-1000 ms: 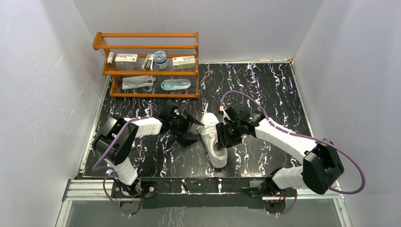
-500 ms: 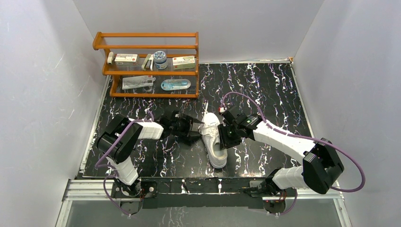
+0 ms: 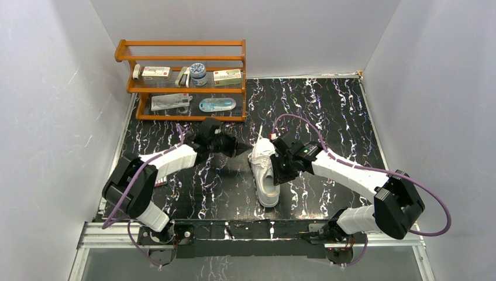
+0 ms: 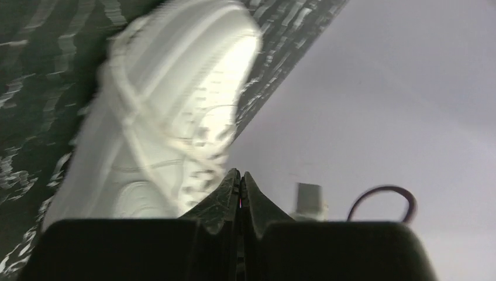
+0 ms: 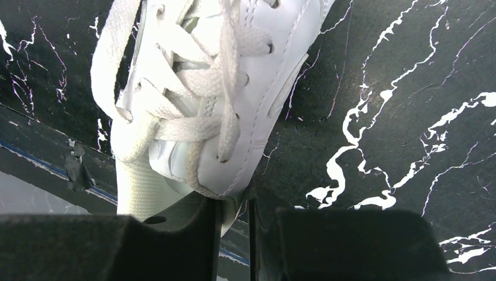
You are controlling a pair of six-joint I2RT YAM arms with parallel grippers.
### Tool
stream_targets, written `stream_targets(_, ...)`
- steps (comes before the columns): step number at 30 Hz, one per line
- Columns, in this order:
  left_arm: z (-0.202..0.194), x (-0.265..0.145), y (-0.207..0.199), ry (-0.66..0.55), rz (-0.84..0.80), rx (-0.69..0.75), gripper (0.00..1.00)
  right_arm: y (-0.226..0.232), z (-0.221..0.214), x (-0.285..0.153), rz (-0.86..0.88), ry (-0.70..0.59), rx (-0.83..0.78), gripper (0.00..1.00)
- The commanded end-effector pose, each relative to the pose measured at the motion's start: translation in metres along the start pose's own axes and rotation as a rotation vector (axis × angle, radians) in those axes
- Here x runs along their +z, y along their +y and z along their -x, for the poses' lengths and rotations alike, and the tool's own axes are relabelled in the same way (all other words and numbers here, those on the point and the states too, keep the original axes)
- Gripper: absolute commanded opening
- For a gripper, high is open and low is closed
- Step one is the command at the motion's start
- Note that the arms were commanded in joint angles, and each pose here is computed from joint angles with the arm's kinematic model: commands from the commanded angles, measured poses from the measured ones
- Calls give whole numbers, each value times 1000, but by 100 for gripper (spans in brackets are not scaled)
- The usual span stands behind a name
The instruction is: Tie the shoes
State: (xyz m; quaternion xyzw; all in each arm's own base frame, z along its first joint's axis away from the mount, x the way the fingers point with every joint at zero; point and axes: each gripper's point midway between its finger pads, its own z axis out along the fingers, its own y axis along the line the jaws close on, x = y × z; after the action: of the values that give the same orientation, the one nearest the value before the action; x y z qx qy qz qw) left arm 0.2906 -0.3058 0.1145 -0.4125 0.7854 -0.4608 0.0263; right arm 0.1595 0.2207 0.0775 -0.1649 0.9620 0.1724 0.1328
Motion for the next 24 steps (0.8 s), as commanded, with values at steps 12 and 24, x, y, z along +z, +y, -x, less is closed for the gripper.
stream_targets(12,-19,-37,-16,67,90,412,51,24,27,-11,95,-112,-43,0)
stream_targets(24,9,-7,29,100,181,122,59,11,24,-13,-9,-70,37,0)
